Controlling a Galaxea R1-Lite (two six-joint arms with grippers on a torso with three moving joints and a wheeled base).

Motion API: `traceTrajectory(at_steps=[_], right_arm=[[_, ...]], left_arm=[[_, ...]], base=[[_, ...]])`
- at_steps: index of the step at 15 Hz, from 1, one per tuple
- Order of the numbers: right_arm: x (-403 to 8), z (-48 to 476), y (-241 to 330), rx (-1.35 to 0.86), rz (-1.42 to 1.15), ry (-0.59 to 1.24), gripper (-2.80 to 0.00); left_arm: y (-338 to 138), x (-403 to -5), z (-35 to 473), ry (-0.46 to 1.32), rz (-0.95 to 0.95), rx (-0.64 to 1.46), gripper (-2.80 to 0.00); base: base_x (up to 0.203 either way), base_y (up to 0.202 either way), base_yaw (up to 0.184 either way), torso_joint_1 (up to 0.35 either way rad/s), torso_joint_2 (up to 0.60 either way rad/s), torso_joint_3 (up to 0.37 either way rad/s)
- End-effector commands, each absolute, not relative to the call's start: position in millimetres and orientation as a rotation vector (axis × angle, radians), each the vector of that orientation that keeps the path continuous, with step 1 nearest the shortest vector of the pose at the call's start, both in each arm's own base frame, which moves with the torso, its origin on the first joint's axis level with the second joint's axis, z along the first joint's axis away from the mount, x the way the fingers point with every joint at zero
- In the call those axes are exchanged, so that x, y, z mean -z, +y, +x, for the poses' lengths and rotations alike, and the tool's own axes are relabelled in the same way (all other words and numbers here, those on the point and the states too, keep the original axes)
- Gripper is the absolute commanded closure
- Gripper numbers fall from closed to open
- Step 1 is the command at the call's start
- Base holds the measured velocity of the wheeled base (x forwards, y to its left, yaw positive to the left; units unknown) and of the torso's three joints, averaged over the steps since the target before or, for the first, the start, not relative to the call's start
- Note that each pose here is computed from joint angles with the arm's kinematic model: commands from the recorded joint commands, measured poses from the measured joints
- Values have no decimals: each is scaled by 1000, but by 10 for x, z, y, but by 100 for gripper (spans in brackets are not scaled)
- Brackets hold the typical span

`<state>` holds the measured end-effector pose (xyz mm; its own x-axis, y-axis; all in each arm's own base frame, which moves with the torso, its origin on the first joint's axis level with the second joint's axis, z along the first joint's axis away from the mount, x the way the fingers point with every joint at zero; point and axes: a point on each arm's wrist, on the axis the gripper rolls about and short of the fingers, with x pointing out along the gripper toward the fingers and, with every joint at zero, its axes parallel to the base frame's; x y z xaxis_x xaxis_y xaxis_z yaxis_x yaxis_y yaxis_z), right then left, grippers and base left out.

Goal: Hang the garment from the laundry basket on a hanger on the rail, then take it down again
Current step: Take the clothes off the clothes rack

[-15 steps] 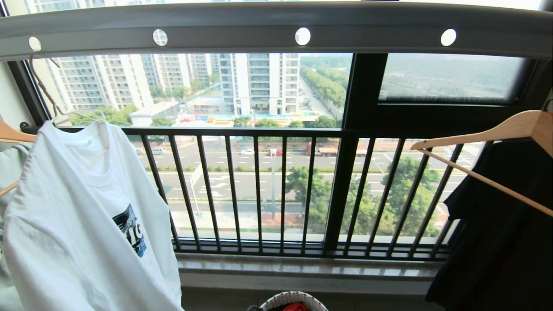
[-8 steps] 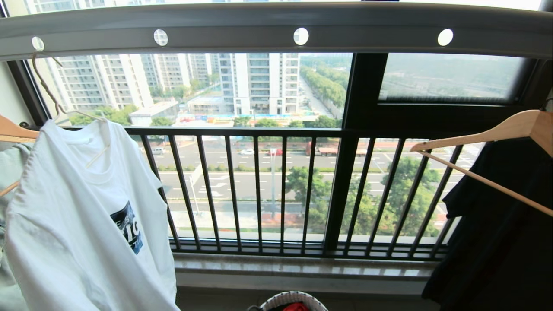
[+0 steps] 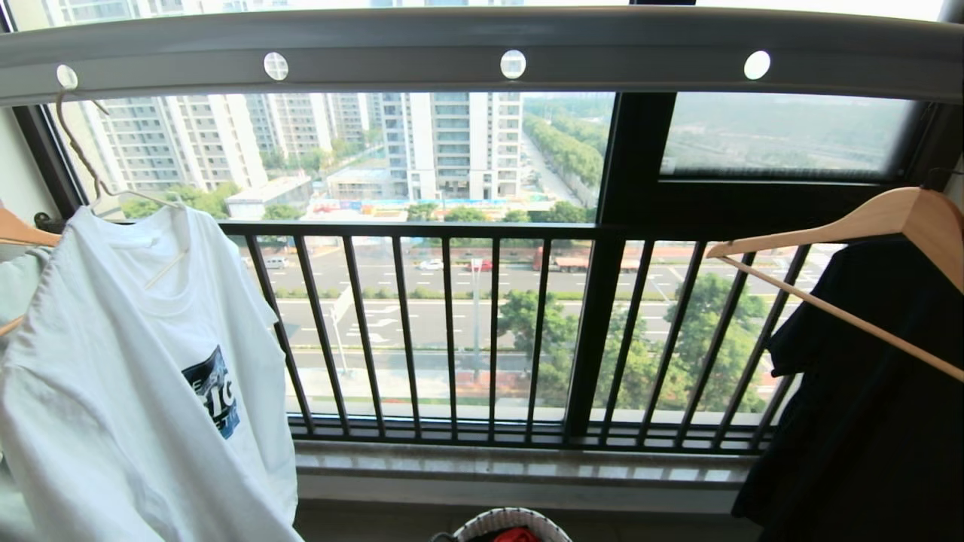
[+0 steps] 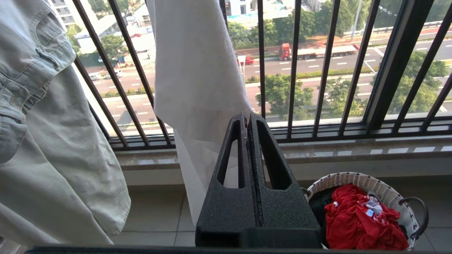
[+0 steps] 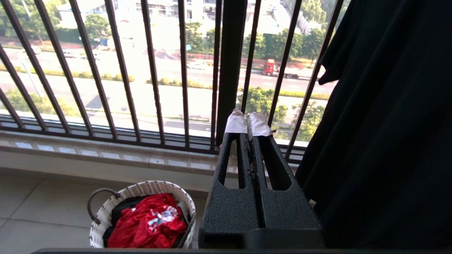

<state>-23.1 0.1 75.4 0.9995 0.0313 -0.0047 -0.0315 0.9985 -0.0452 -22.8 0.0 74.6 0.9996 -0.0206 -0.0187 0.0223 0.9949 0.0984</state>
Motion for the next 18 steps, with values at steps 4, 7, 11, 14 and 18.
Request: traceTrajectory(at_steps=[4,7,11,14,18], right_arm=[[-754,-230,1,-32,-51,6,0],[-754,-230,1,-32,-49,6,0],[-753,-229,1,-32,-52,8,0],[-754,-230,1,-32,-52,10,0],[-755,-232,1,-33,-52,12,0]], left_arm=[[0,-742,-228,21,51,20,0],[0,-921,-282,-39,10,19,0],[15,-1421,-267,65,-27,-51,0],[20,-1742,-259,226,-85,-104,0],[1,-1867,-231,506,-229,-267,0]], base=[[0,0,0,0,0,0],[0,0,0,0,0,0],[0,0,0,0,0,0],[0,0,0,0,0,0],[0,0,0,0,0,0]])
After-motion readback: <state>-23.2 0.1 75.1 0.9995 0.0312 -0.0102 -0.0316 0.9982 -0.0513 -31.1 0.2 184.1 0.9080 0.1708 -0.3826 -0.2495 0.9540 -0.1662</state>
